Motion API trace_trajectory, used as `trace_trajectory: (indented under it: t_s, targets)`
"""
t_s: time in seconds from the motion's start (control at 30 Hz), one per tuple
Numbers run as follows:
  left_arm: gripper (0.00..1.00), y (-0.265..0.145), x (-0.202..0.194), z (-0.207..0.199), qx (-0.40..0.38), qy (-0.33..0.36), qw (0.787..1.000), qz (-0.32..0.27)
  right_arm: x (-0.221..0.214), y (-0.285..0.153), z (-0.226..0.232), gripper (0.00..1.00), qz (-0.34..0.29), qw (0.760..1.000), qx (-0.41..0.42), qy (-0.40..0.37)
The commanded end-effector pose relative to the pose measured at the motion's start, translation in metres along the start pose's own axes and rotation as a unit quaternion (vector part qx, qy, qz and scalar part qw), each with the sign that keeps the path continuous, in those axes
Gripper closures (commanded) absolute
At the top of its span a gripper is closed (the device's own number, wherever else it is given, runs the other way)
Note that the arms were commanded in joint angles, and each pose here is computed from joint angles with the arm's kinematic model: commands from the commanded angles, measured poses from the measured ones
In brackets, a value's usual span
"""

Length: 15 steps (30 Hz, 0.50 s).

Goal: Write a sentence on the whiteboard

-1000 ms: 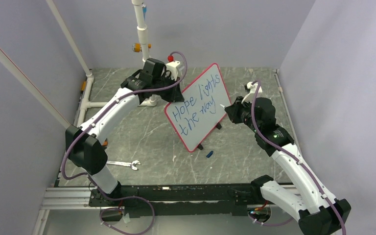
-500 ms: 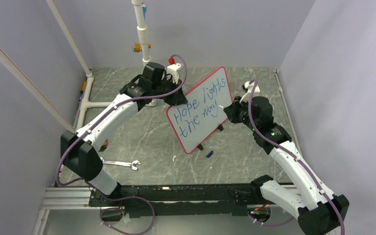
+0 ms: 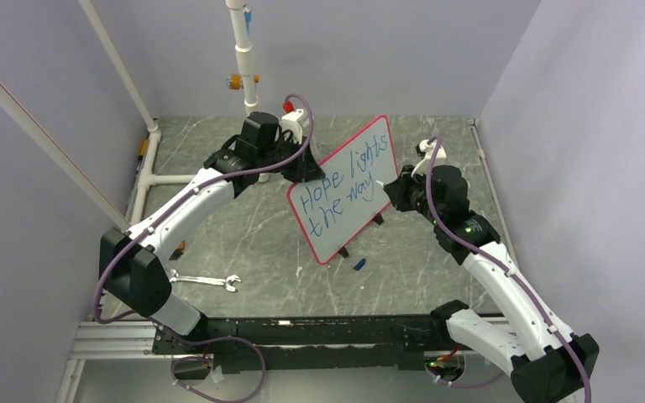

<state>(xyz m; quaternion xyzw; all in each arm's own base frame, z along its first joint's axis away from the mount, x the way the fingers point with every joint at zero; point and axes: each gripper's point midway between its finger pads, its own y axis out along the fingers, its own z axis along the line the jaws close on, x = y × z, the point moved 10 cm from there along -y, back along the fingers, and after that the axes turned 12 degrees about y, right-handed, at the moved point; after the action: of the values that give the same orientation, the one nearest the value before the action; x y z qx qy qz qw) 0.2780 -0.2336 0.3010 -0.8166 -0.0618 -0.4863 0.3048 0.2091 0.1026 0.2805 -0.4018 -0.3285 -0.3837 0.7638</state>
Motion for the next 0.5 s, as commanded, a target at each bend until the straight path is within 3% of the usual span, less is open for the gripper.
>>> trace_trajectory:
  t_s: [0.0,0.33,0.47]
  targets:
    - [1.0,0.009,-0.082,-0.01,-0.017,-0.137,0.97,0.199,0.007,-0.004,0.002,1.0,-0.026,1.0,0.005,-0.004]
    - [1.0,0.01,-0.115,0.034,0.112,-0.105,0.954,0.258,0.003,-0.005,0.001,1.0,-0.023,1.0,0.01,0.0]
    - [1.0,0.015,-0.128,0.042,0.122,-0.105,0.95,0.267,0.0,-0.004,0.0,1.0,-0.021,1.0,0.008,0.003]
